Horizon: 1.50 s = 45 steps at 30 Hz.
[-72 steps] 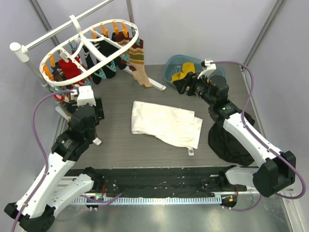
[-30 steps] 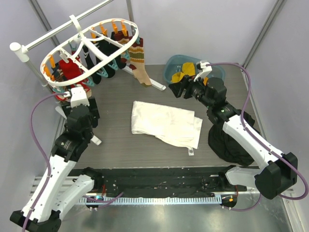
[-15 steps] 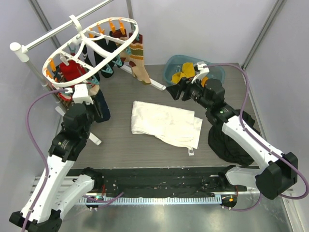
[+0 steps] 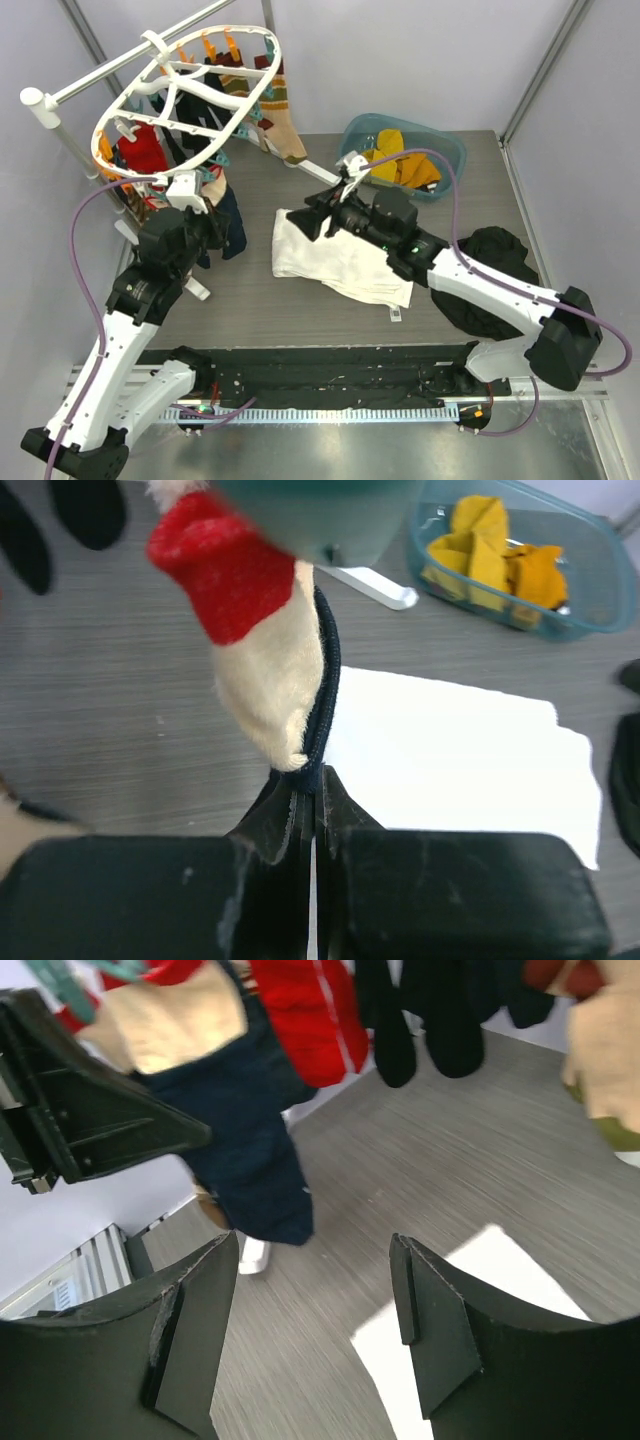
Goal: Remove the socks clipped to the hanger
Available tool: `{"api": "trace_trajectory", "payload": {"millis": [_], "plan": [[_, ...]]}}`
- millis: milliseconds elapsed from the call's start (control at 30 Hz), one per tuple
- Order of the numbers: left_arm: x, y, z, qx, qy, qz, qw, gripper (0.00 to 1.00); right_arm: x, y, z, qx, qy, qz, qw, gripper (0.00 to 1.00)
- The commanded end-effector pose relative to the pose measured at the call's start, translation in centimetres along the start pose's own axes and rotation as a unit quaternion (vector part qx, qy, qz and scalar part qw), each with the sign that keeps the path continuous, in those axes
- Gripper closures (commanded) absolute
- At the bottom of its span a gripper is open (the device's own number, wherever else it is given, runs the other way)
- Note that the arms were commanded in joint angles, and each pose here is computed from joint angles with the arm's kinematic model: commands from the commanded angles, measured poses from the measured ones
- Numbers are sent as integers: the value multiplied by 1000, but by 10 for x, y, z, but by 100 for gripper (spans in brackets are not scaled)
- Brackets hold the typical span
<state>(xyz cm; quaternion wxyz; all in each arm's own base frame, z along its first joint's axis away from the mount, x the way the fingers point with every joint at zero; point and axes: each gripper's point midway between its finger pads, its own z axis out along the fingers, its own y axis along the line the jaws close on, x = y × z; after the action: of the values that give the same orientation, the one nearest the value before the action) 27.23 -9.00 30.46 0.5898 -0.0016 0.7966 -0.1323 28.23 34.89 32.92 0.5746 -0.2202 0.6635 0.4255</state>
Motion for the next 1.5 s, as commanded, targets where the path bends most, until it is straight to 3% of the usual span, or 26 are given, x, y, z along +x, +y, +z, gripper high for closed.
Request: {"api": "trace_trajectory", "payload": {"millis": [0,200,367,467,700,867,1467], "plan": [[-34,-34,-14,84,-47,-39,995,100,-16,44,21,-47,-77,-57,994,30],[-25,-47,-20,125,-31,-45,991,100,-13,65,37,-26,-109,-99,989,29],[-17,-50,-28,142,-27,-25,989,100,-49,74,33,-25,-142,-92,985,35],[-17,-54,-31,157,-27,-20,987,100,-70,89,33,-54,-149,-146,977,37],[-11,-55,-31,164,-21,-12,986,100,-78,126,42,-156,-124,-241,950,36],[-12,-57,-33,172,-20,-9,985,100,-84,133,55,-198,-111,-259,939,34],[-7,-58,-32,179,-15,5,984,100,-99,126,93,-227,-89,-272,931,29]]}}
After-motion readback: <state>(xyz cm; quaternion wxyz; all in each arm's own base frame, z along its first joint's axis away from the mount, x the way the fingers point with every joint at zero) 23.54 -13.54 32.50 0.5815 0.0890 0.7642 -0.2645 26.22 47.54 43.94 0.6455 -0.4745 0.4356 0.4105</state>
